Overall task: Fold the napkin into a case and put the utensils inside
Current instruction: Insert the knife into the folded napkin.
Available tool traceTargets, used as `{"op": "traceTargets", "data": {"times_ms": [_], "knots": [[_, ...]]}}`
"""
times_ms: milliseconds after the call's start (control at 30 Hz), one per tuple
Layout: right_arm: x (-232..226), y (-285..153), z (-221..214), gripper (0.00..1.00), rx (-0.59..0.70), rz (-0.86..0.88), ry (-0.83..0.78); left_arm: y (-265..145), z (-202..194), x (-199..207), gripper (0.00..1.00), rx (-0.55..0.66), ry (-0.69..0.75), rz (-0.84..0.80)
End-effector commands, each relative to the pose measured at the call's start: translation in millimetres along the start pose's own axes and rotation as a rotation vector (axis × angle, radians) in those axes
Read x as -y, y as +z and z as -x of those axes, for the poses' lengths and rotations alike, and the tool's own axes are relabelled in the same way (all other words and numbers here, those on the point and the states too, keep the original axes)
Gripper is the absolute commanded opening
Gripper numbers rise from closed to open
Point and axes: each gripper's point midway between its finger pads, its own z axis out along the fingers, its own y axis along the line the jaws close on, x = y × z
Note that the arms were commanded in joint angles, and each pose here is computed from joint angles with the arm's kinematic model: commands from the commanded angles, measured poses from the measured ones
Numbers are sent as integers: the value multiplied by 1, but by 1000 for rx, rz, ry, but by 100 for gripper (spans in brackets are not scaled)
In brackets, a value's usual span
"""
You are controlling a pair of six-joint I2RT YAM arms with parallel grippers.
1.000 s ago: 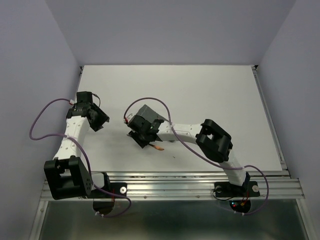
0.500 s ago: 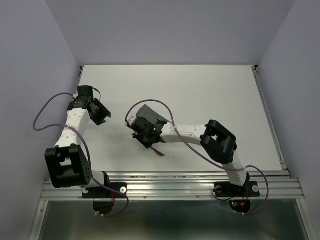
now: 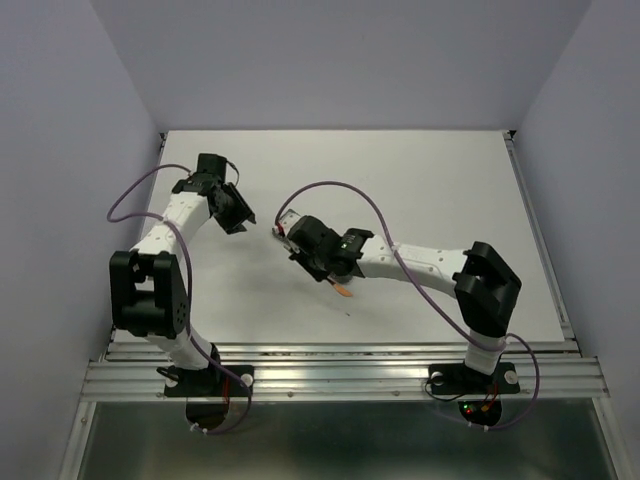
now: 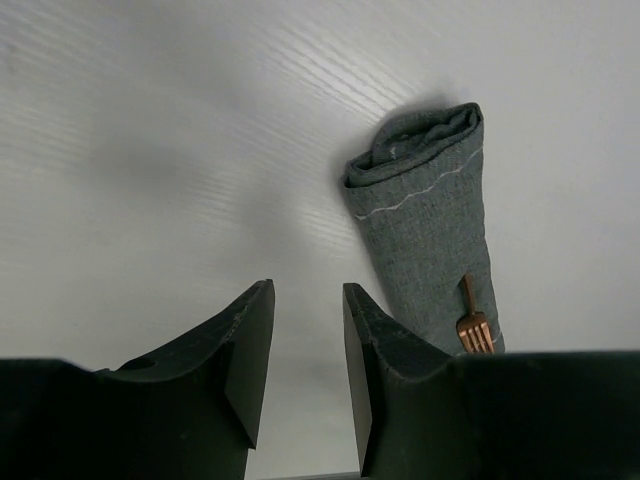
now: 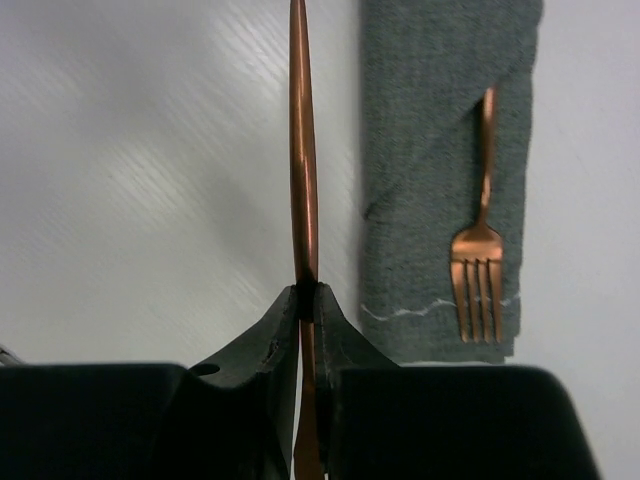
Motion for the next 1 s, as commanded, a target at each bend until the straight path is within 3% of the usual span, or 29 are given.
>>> {"op": "traceTargets", "data": {"times_ms": [0, 400, 967], "knots": [[41, -18, -9, 1, -14, -99, 46, 3, 1, 46, 44, -2, 61, -71], [85, -7, -52, 1, -131, -171, 106, 54, 0, 66, 40, -75, 100, -33], [76, 19, -57, 1, -219, -100, 36, 95, 0, 57, 40, -104, 90, 35]]}}
